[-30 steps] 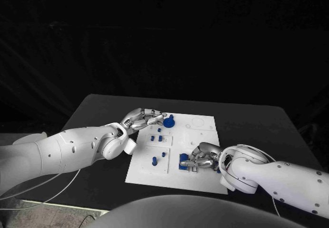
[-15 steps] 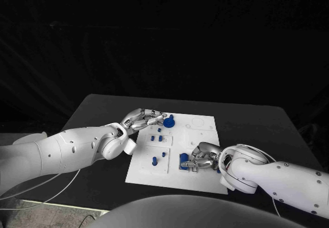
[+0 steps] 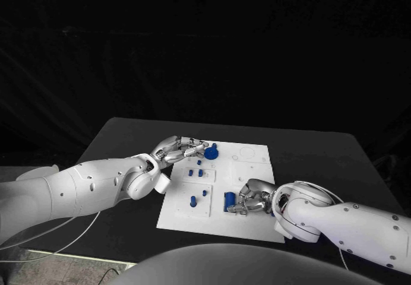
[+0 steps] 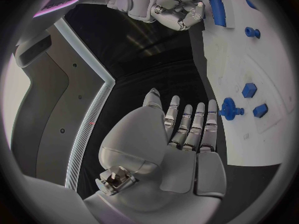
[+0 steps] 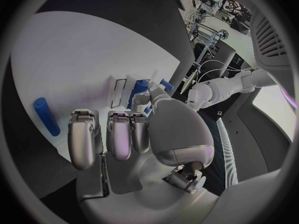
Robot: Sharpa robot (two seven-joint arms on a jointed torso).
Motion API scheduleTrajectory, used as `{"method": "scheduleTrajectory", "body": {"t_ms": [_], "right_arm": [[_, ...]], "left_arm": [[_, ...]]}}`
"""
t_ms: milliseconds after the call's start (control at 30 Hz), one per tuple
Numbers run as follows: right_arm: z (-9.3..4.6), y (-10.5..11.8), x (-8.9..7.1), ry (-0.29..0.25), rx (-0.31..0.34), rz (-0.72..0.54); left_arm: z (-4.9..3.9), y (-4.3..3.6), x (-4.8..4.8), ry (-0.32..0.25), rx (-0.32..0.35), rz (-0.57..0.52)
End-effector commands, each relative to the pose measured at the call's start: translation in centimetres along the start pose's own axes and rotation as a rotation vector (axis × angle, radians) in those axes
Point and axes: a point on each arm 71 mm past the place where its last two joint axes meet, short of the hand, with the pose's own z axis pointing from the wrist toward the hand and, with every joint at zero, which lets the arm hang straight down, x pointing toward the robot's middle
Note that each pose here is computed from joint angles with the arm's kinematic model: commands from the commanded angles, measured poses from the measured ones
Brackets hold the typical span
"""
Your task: Assemble the parts on the task board
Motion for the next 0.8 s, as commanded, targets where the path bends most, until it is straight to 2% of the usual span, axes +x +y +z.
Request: {"method": "scheduleTrajectory", "body": {"t_ms": [33,200,433,567,633,800], "right_arm": [[0.1,0.1,0.3,0.021,0.001,-0.032],[0.1,0.0,0.4,0.019,0.004,-0.036],[-0.8,-0.6,-0.5,-0.058,-0.002,-0.010],[-2.0,-1.1,-2.5,-0.114,0.004,-0.008],[-2.8,-1.5,-4.1,-0.138,0.025,-0.019],[-3.9,-3.0,-6.4,-0.141,0.110,-0.072]], "left_arm": [[0.03,-0.07,0.24,0.021,0.005,-0.008],[0.01,-0.07,0.25,0.022,0.004,-0.007],[-0.06,-0.10,0.23,0.021,0.005,-0.006],[-0.16,-0.09,0.11,0.018,0.005,-0.004],[-0.20,-0.09,0.05,0.016,0.004,-0.003],[-0.16,-0.09,0.08,0.015,0.004,-0.002]]}}
